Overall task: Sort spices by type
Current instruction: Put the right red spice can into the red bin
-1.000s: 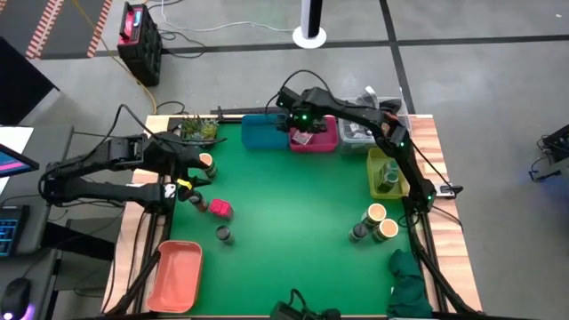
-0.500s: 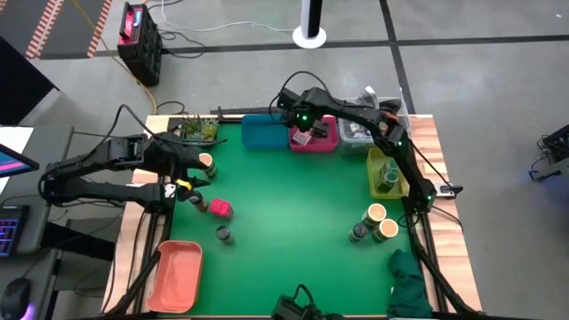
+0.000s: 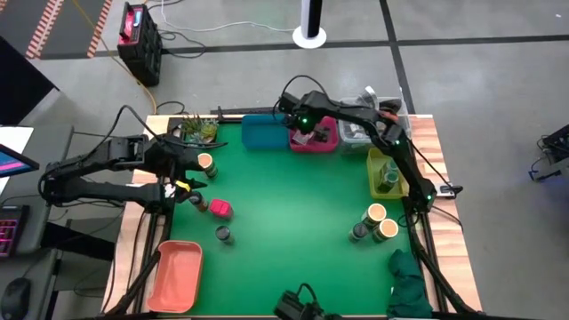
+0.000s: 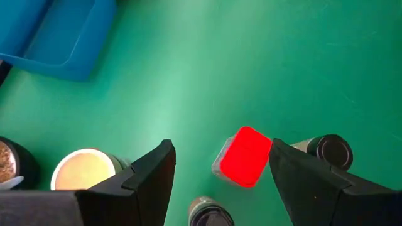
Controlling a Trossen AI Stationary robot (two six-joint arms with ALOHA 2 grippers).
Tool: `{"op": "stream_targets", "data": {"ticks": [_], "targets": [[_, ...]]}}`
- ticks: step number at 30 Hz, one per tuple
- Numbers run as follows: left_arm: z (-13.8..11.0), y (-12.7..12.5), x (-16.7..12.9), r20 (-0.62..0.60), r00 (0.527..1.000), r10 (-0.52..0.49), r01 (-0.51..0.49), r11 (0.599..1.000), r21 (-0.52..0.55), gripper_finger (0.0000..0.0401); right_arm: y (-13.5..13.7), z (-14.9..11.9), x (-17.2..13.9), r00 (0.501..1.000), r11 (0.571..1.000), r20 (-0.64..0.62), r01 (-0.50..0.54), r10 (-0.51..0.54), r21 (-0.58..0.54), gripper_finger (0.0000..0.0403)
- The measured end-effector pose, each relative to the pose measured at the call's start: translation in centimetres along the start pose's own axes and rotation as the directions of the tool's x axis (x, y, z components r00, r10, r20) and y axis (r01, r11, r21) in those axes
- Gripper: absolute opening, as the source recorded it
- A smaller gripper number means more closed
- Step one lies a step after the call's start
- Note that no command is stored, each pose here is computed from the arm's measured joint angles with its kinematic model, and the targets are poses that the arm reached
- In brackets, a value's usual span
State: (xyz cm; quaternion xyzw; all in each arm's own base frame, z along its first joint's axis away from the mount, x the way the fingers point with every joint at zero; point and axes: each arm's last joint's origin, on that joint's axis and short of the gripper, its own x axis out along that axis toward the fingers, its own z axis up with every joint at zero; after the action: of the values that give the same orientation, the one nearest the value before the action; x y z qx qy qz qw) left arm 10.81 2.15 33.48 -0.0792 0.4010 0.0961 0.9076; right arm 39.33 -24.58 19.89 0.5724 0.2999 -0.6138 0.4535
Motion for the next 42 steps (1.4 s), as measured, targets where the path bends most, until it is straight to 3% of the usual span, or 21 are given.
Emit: {"op": "stream_targets", "data": {"ticks": [16,21,25,35,42], "targets": [[-0.1,-0.1,0.0,-0.008,1.0,-0.022,0.022,1.0,-0.011,0.0244,0.1,0.2,2.9,1.0,0.999,0.006,0.028,-0.028,0.018,0.0383],[-0.1,-0.1,0.0,-0.007,1.0,-0.022,0.022,1.0,-0.001,0.0244,0.1,0.6,3.3,1.0,1.0,0.009,0.014,-0.014,0.007,0.0351],[-0.1,-0.1,0.0,-0.007,1.0,-0.018,0.018,1.0,-0.002,0.0244,0.3,0.7,3.3,1.0,1.0,0.012,-0.007,0.007,0.009,0.0314],[0.0,0.0,0.0,-0.005,1.0,-0.018,0.018,1.0,-0.002,0.0244,0.9,0.7,2.7,0.998,0.998,0.018,-0.054,0.055,-0.039,0.0323],[0.2,-0.1,0.0,0.015,1.0,-0.019,0.019,1.0,0.0,0.0244,1.5,1.0,0.6,0.996,0.99,0.026,-0.077,0.081,-0.117,0.0322]]}}
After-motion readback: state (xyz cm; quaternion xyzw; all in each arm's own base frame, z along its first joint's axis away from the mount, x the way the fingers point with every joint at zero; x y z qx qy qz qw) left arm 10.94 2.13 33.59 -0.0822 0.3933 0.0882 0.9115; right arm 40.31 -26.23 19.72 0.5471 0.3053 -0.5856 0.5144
